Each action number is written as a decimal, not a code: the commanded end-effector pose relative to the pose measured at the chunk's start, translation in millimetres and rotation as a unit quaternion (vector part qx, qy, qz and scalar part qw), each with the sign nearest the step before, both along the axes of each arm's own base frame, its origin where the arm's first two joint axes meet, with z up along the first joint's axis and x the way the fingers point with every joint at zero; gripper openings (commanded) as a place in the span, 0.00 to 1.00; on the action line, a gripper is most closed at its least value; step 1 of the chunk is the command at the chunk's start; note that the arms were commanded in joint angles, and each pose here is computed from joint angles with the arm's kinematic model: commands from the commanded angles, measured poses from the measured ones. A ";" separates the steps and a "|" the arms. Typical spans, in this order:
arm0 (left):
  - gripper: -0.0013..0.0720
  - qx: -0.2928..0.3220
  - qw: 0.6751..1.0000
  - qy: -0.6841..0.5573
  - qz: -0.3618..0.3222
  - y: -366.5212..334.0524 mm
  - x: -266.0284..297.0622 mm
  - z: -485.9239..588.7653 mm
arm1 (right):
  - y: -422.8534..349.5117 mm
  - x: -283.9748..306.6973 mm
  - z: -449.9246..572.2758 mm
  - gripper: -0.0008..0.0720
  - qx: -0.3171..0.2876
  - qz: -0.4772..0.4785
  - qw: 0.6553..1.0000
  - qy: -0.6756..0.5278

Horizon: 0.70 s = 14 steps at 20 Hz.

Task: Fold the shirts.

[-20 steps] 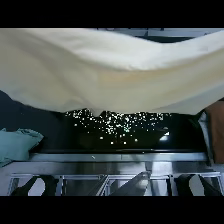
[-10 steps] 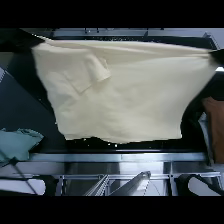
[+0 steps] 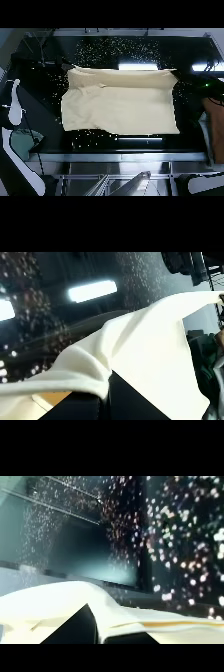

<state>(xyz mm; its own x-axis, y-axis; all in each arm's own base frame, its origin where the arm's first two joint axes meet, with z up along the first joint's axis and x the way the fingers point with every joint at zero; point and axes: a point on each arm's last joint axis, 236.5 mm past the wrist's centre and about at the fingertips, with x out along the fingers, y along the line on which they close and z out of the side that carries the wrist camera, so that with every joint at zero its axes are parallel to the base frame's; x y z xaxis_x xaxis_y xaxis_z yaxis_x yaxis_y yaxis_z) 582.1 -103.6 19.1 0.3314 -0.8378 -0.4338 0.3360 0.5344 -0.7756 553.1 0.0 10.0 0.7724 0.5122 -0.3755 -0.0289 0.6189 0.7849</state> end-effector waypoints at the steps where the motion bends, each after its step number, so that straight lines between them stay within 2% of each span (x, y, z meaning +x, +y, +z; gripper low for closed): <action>1: 0.05 0.004 1.000 -0.014 -0.016 1.1 -2.3 12.9 | 2.5 5.3 -0.9 0.03 0.009 -0.002 1.000 -0.012; 4: 0.05 -0.001 1.000 0.006 -0.012 1.1 -15.0 11.1 | 14.3 -1.8 1.4 0.03 0.018 0.026 0.999 -0.012; 6: 0.05 -0.009 0.999 0.019 -0.039 0.8 -36.4 22.8 | 28.6 -13.3 18.3 0.03 0.038 0.065 0.997 -0.025; 9: 0.05 -0.081 0.991 -0.032 -0.102 -16.7 -74.3 112.4 | 51.3 -39.3 82.3 0.03 0.045 0.129 0.987 -0.083; 11: 0.05 -0.091 0.979 -0.090 -0.158 -29.6 -120.3 185.6 | 64.3 -65.2 142.8 0.03 0.014 0.161 0.977 -0.141; 14: 0.05 -0.044 0.956 -0.216 -0.195 -53.4 -192.7 285.0 | 83.9 -121.4 247.2 0.03 -0.058 0.177 0.951 -0.245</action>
<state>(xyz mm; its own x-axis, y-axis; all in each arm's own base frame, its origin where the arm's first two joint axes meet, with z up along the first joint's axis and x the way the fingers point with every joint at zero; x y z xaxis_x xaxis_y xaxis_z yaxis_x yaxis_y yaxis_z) 460.8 -136.7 221.0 0.1587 -0.9496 -0.2701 0.6377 0.3075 -0.7062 483.5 62.2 179.9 0.6773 0.7223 -0.1397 -0.4573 0.5622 0.6891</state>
